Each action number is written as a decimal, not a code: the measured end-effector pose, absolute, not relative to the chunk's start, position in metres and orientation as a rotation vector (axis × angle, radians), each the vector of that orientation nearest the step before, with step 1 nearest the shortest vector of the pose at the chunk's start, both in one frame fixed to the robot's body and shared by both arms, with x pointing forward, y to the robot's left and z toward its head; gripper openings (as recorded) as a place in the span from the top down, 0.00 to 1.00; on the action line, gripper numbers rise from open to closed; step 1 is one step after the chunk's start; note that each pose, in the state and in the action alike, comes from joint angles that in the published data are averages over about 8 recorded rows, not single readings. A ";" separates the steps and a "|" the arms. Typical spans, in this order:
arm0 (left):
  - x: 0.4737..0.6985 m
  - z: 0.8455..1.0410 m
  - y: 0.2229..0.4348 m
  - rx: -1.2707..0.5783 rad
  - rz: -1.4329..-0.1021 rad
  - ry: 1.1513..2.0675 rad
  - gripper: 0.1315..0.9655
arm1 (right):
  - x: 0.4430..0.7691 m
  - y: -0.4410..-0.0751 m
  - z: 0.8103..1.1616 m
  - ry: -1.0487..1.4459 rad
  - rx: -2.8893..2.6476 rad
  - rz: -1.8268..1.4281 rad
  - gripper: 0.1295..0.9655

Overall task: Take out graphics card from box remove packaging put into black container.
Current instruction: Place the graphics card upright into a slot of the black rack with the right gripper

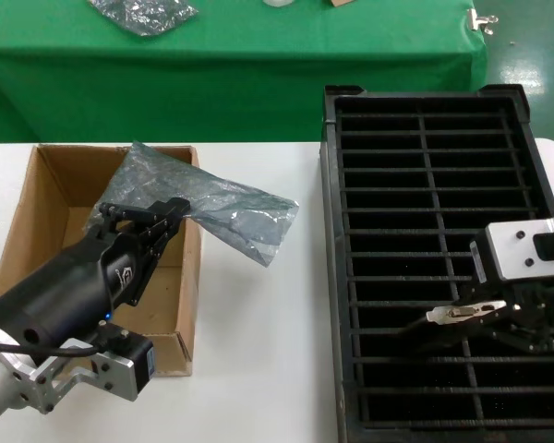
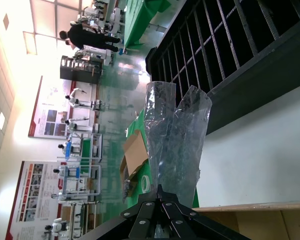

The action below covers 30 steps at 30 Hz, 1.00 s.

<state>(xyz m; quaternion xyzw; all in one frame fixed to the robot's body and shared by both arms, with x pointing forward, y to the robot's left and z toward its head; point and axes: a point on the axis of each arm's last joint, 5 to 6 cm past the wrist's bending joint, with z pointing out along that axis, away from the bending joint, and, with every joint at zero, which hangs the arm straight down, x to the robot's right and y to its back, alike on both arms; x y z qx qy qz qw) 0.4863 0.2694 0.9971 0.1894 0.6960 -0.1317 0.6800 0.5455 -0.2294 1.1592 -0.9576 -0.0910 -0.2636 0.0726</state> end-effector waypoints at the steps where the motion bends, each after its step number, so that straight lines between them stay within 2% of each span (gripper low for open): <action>1: 0.486 0.997 0.269 0.425 -0.296 1.563 0.99 | 0.545 -0.229 1.160 -0.275 -2.877 -0.794 0.93; 30: 0.486 0.997 0.269 0.425 -0.296 1.563 0.99 | 0.555 -0.219 1.151 -0.314 -2.896 -0.771 0.93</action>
